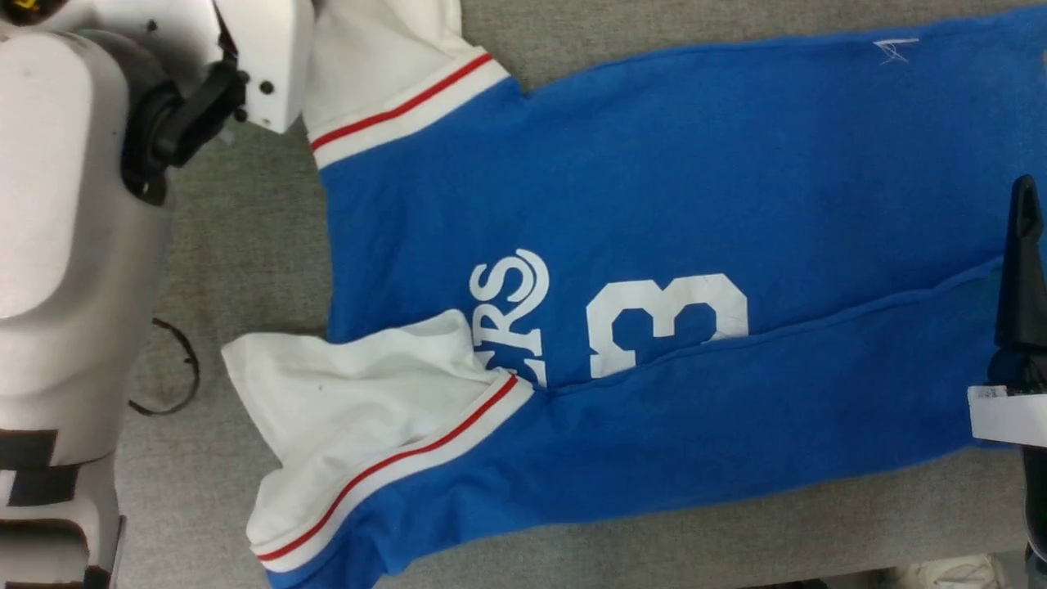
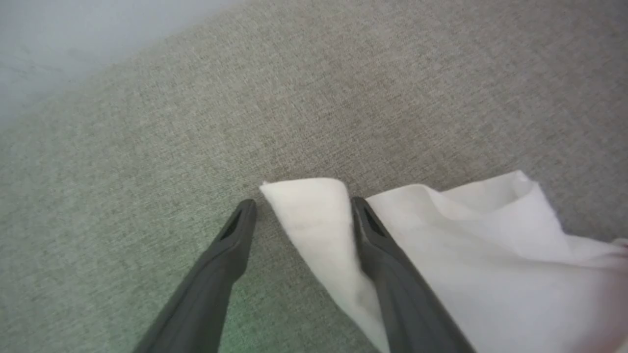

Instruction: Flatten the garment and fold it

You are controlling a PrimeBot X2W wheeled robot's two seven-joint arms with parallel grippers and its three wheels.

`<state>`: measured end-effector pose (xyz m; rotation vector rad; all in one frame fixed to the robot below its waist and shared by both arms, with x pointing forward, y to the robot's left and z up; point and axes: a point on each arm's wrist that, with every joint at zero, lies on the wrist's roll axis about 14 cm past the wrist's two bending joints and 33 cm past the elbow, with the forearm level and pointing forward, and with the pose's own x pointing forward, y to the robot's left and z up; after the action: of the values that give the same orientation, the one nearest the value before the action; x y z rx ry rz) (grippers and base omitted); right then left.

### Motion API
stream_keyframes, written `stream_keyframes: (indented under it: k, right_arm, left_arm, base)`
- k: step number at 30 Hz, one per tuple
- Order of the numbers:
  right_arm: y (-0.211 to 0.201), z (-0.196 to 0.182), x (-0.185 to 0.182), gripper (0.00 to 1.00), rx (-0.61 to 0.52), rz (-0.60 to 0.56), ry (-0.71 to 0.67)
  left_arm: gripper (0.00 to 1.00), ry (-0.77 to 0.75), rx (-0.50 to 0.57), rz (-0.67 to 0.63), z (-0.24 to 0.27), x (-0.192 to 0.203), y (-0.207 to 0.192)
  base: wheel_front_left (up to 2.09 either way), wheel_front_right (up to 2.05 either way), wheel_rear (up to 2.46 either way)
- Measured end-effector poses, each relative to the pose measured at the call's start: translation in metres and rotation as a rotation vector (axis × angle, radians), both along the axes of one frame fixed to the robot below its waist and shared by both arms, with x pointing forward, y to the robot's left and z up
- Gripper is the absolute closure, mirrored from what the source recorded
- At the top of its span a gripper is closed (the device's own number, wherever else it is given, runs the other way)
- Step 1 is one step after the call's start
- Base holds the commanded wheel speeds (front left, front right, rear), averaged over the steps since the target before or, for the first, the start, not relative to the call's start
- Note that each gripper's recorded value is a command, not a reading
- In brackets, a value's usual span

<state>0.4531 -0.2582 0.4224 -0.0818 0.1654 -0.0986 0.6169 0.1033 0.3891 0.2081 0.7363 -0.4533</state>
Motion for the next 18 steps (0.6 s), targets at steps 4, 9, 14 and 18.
stream_keyframes:
  k: [4,9,14,18]
  right_arm:
    - [-0.005,-0.002,-0.001,0.0,-0.014,-0.006,0.009]
    - [0.001,0.021,0.014,0.0,-0.034,0.05,-0.042]
    - [0.017,0.092,0.048,0.0,-0.059,0.174,-0.197]
    - [0.02,0.114,0.072,0.0,-0.028,0.218,-0.141]
  left_arm:
    - [1.0,0.026,-0.007,-0.005,-0.008,0.0,-0.003]
    - [1.0,0.008,-0.023,-0.006,-0.001,-0.001,-0.005]
    - [1.0,-0.008,-0.036,0.01,0.006,-0.01,0.0]
    - [1.0,-0.031,-0.049,0.018,0.016,-0.014,0.001]
  base:
    - [0.0,0.0,0.0]
    - [0.0,0.0,0.0]
    - [0.0,0.0,0.0]
    - [0.0,0.0,0.0]
